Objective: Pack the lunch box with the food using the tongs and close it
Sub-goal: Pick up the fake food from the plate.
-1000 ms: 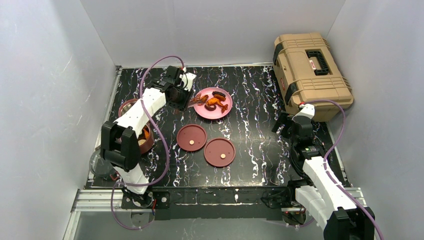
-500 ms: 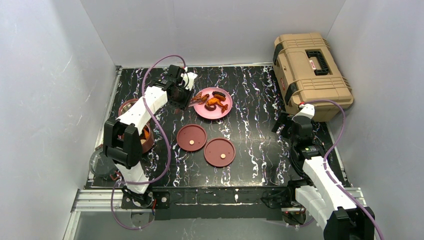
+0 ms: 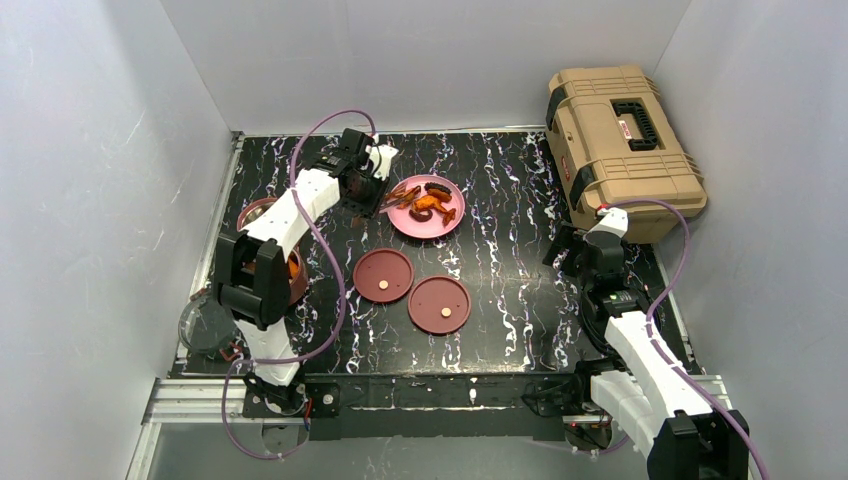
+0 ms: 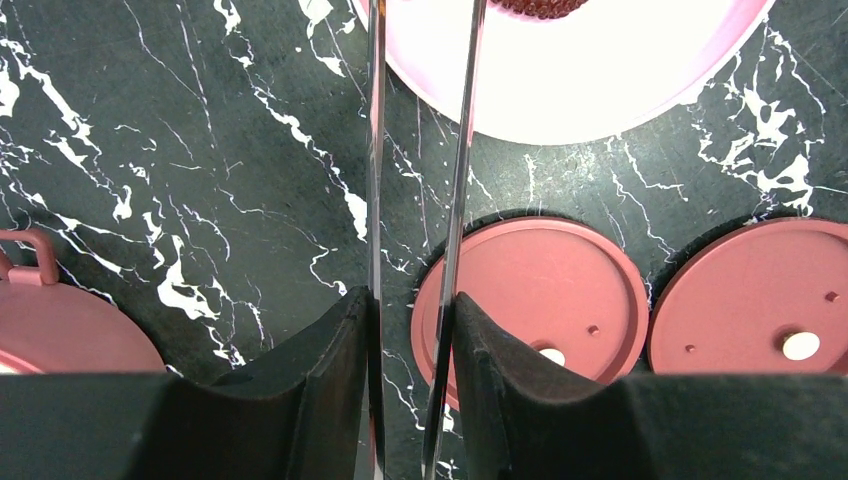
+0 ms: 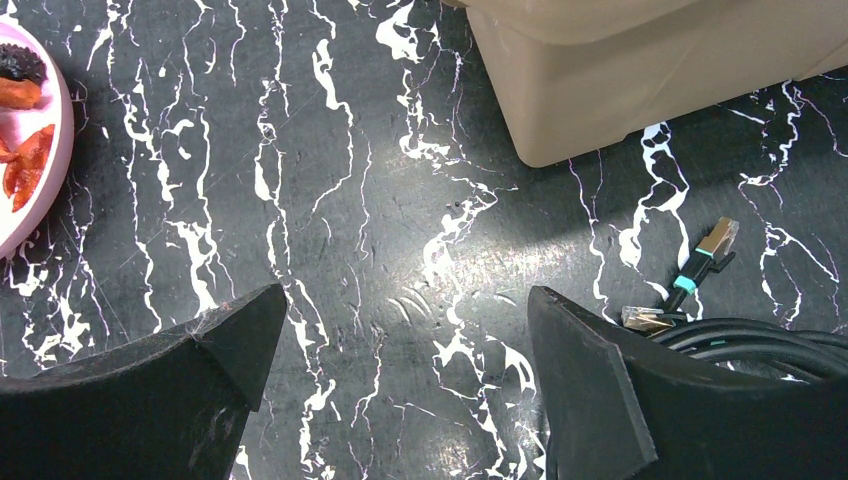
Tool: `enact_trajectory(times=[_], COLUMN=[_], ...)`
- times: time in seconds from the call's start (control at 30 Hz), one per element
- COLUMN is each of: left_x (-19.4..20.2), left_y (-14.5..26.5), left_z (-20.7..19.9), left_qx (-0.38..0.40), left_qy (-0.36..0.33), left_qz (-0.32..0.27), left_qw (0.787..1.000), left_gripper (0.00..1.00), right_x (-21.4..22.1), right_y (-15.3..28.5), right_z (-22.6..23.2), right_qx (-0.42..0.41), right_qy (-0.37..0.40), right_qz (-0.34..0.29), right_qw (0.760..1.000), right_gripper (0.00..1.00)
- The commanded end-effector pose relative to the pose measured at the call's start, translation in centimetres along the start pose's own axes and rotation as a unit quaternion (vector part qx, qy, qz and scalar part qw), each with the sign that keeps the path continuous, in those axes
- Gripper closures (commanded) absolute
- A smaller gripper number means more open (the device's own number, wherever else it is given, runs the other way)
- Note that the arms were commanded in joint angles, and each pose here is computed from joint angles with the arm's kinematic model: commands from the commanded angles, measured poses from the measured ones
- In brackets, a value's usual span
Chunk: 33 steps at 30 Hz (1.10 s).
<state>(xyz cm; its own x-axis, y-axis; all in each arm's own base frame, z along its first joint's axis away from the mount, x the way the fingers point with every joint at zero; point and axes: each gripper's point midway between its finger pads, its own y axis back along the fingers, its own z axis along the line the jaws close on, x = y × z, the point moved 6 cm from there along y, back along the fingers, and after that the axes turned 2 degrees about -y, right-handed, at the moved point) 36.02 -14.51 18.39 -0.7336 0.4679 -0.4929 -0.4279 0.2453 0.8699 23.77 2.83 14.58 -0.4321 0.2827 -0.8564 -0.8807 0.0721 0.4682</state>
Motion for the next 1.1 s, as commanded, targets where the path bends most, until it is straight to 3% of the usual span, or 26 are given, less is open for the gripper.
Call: enact_trajectory(times=[0.0, 0.27, 0.53, 0.87, 1.07], left_x=[-0.7, -0.5, -0.3, -0.7, 1.6], left_y=[0.7, 2.0, 5.7, 10.0, 12.9], left_z=[0.3, 0.6, 0.1, -0.1, 1.5], left_qx=[-0.002, -0.026, -0.04, -0.052, -0.095], left_qy=[-0.007, -0.003, 0.031, 0.058, 0.081], left_qz=[-0.011, -0.027, -0.096, -0.139, -0.13], left_qw=[1.0, 0.999, 0.994, 0.987, 0.984], left_gripper=[0.69, 0.81, 0.9, 0.93, 0.92], right_x=[-1.3, -1.4, -1.4, -1.6, -1.7], right_y=[-0.1, -0.1, 0.0, 0.3, 0.3], right_z=[0.4, 0.4, 0.3, 0.2, 0.3], right_qx=[-0.007, -0.005, -0.002, 0.002, -0.002], right_qy=[-0.002, -0.003, -0.003, -0.001, -0.002], right_qz=[-0.023, -0.025, -0.026, -0.03, -0.032], right_qw=[1.0, 1.0, 1.0, 1.0, 0.999], right_gripper=[0.0, 0.0, 0.0, 0.0, 0.0])
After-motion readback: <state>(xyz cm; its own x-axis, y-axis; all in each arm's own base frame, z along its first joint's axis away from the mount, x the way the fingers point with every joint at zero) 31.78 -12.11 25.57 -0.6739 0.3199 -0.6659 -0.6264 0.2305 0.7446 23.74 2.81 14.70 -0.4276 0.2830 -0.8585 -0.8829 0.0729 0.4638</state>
